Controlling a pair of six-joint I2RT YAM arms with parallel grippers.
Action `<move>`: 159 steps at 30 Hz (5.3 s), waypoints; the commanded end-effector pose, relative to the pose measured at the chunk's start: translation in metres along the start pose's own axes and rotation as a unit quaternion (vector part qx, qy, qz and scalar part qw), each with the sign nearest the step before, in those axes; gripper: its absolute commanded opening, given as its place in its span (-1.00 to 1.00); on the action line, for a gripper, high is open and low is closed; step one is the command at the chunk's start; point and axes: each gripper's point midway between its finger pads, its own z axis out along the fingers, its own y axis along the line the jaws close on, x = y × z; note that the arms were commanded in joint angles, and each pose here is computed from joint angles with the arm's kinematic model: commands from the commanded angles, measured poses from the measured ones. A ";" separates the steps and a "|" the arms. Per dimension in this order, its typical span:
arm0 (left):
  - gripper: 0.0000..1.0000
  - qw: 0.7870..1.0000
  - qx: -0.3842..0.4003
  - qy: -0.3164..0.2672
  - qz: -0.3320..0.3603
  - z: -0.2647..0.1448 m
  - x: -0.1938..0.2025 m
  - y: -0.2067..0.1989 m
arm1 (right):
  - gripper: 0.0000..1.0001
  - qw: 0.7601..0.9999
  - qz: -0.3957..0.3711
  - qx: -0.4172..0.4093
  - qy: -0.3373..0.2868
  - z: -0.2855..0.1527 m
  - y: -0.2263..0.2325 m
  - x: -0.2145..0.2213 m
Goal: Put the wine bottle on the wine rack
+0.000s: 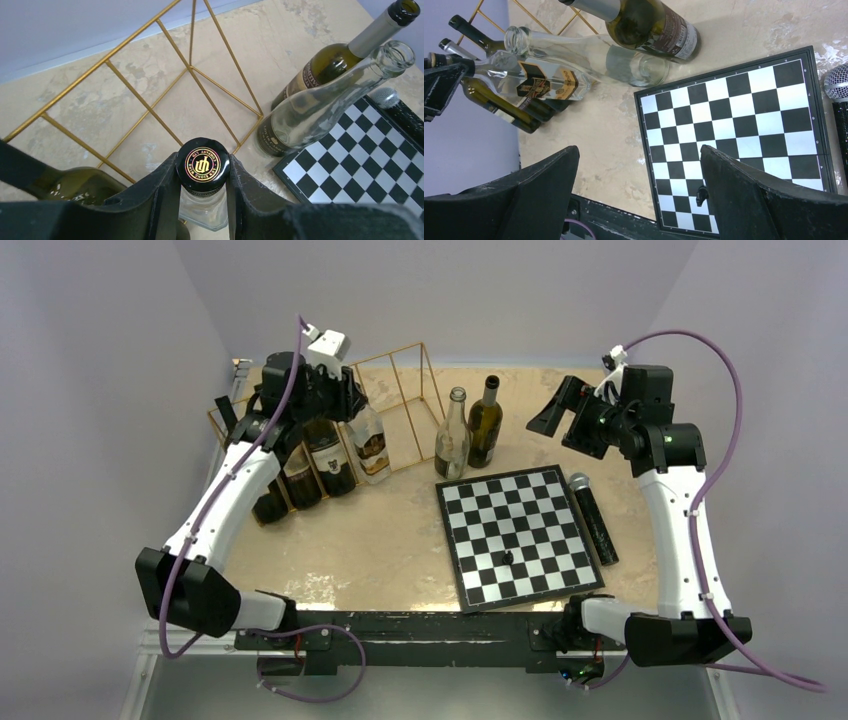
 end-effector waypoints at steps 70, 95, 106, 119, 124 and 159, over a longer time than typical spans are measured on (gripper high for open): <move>-0.09 0.991 0.026 0.091 -0.090 0.086 0.049 0.070 | 0.91 1.000 0.000 0.017 -0.007 0.004 -0.006 -0.007; -0.01 0.976 -0.086 0.117 -0.159 0.097 0.071 0.104 | 0.91 1.000 0.006 0.018 -0.007 0.007 -0.007 -0.007; 0.48 0.980 -0.081 0.105 -0.151 0.087 0.046 0.099 | 0.92 1.000 0.003 0.022 -0.016 0.002 -0.008 -0.008; 0.95 0.994 -0.025 0.038 -0.102 0.032 -0.026 0.061 | 0.98 0.998 -0.009 0.032 -0.044 -0.005 -0.006 -0.024; 0.97 0.993 0.088 0.000 -0.074 0.013 -0.051 0.012 | 0.97 0.999 -0.013 0.020 -0.043 -0.006 0.001 -0.026; 0.63 0.957 0.270 -0.103 0.006 0.076 -0.057 -0.187 | 0.92 1.000 0.004 -0.003 -0.025 -0.005 0.006 -0.014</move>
